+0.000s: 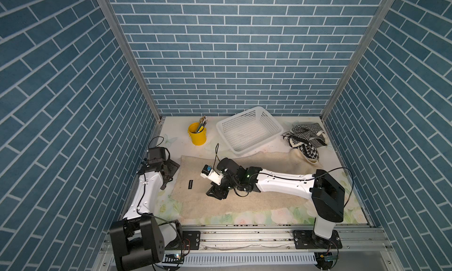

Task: Roll up the scarf and place it into the basket
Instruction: Adjust the scarf at the center of the board.

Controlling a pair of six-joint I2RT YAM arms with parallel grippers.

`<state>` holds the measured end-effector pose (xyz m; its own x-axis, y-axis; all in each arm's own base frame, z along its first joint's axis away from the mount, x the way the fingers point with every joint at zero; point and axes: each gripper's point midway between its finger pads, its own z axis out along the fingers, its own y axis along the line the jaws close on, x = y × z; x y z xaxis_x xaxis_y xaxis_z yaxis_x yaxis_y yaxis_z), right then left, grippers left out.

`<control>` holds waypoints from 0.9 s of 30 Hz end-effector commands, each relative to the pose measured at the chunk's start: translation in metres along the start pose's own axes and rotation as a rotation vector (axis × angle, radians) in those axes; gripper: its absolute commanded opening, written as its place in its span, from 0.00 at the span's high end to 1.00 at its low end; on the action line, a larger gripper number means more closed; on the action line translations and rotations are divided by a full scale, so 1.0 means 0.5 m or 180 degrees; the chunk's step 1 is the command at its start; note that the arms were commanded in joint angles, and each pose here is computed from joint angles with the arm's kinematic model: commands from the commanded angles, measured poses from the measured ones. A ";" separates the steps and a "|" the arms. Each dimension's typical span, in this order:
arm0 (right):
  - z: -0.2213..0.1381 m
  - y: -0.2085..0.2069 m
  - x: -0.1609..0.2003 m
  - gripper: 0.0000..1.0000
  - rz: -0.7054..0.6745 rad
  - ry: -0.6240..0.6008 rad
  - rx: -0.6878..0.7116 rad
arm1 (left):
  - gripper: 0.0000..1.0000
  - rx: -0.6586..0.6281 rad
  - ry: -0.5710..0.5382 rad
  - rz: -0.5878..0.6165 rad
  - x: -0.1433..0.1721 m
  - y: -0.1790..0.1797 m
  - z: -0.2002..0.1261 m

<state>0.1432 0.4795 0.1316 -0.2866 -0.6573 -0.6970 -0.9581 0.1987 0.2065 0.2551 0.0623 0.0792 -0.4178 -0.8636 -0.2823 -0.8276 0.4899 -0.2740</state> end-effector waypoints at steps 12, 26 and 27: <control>-0.126 -0.130 0.064 0.42 0.0503 -0.0272 0.0551 | 0.22 -0.0587 0.0429 -0.0281 0.111 0.125 0.057; -0.277 -0.220 0.153 0.42 0.0887 -0.0486 0.1109 | 0.91 -0.1049 0.0638 -0.0368 0.190 0.181 0.141; -0.284 -0.225 0.156 0.42 0.0910 -0.0507 0.1151 | 1.00 -0.1037 0.0645 -0.0371 0.193 0.180 0.142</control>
<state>0.2236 0.3134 0.1459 -0.4880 -0.4629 -0.7400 -0.8019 0.5725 0.1707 0.1960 0.0523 0.0053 -0.3578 -0.9140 -0.1911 -0.9282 0.3705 -0.0345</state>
